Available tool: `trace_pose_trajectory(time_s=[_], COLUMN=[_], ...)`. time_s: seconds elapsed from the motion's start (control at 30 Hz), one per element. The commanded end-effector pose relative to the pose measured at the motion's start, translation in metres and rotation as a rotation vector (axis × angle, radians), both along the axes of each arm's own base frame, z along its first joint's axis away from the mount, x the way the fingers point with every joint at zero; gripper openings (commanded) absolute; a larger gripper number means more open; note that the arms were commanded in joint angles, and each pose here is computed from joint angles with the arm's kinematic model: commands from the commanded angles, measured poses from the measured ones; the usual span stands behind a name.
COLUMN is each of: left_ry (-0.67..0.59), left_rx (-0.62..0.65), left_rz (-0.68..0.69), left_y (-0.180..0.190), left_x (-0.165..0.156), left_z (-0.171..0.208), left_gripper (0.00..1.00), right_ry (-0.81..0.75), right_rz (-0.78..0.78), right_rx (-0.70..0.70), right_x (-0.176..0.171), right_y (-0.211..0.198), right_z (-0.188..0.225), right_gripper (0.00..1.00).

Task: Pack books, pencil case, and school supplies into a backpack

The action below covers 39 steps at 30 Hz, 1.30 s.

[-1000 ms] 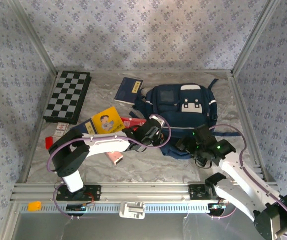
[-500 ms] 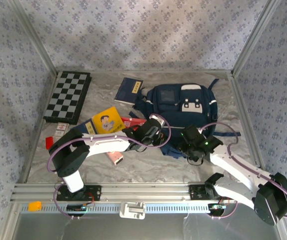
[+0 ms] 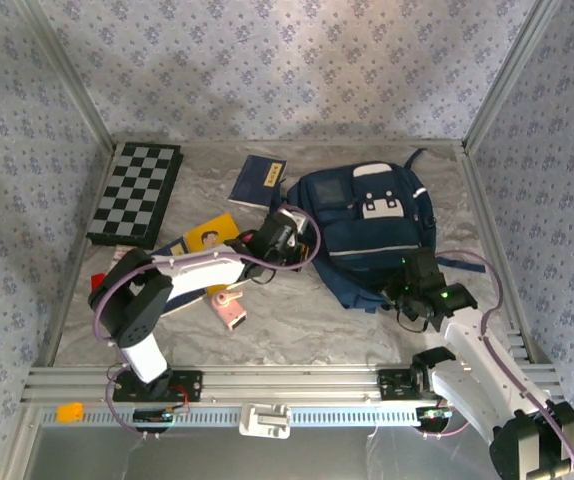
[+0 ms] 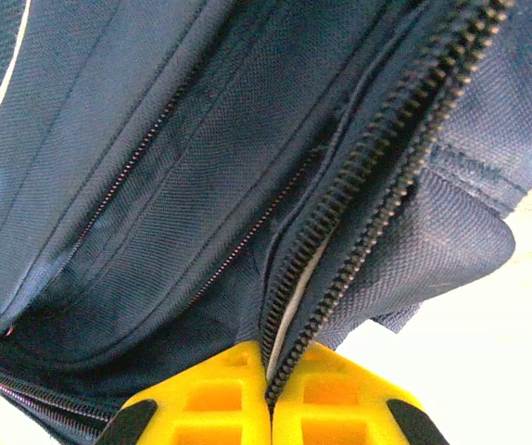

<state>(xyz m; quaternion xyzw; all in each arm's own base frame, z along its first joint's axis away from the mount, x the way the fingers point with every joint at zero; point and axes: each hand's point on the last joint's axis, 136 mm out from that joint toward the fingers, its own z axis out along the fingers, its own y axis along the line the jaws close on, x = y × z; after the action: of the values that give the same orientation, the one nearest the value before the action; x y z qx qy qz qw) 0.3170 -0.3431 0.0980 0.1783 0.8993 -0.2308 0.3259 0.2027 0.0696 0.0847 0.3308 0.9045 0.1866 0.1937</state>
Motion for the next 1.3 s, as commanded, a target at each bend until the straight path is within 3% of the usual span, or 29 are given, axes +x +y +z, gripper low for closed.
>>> trace_pose_trajectory(time_s=[0.0,0.17,0.33,0.4,0.43,0.53,0.63,0.7,0.97,1.07,1.27], left_ry=[-0.063,-0.048,-0.049,-0.024,-0.013,0.0,0.005,0.017,0.05,0.058,0.143], left_rx=[0.009,-0.05,-0.031,-0.037,-0.04,-0.049,-0.089,-0.106,-0.103,-0.066,-0.076], left_rz=[0.089,0.059,0.049,0.061,0.06,0.046,0.032,0.053,0.202,0.29,0.456], left_y=[0.015,-0.005,-0.015,-0.011,-0.01,-0.005,0.001,0.011,0.076,0.113,0.182], left_x=[0.052,0.079,0.095,0.101,0.101,0.094,0.077,0.066,0.011,-0.008,-0.039], left_z=[0.007,0.013,0.014,0.013,0.014,0.025,0.043,0.052,0.071,0.075,0.059], left_gripper=[0.0,0.0,0.0,0.0,0.02,0.27,0.43,0.46,0.48,0.49,0.5], right_ry=[0.039,-0.077,-0.147,-0.148,-0.139,-0.135,-0.153,-0.138,-0.135,-0.159,-0.199], right_rz=[0.034,0.036,0.064,0.071,0.075,0.121,0.14,0.159,0.263,0.342,0.581], right_rx=[-0.056,0.063,0.046,0.018,0.016,0.009,-0.024,-0.056,-0.161,-0.159,-0.091], right_x=[-0.012,0.02,0.049,0.053,0.053,0.053,0.047,0.039,0.016,0.017,0.033], right_y=[-0.01,0.015,0.034,0.036,0.037,0.038,0.035,0.032,0.048,0.073,0.17], right_z=[-0.004,0.007,0.025,0.024,0.021,0.023,0.028,0.028,0.036,0.045,0.062], right_gripper=[0.0,0.0,0.0,0.05,0.09,0.19,0.41,0.54,0.79,0.84,0.85])
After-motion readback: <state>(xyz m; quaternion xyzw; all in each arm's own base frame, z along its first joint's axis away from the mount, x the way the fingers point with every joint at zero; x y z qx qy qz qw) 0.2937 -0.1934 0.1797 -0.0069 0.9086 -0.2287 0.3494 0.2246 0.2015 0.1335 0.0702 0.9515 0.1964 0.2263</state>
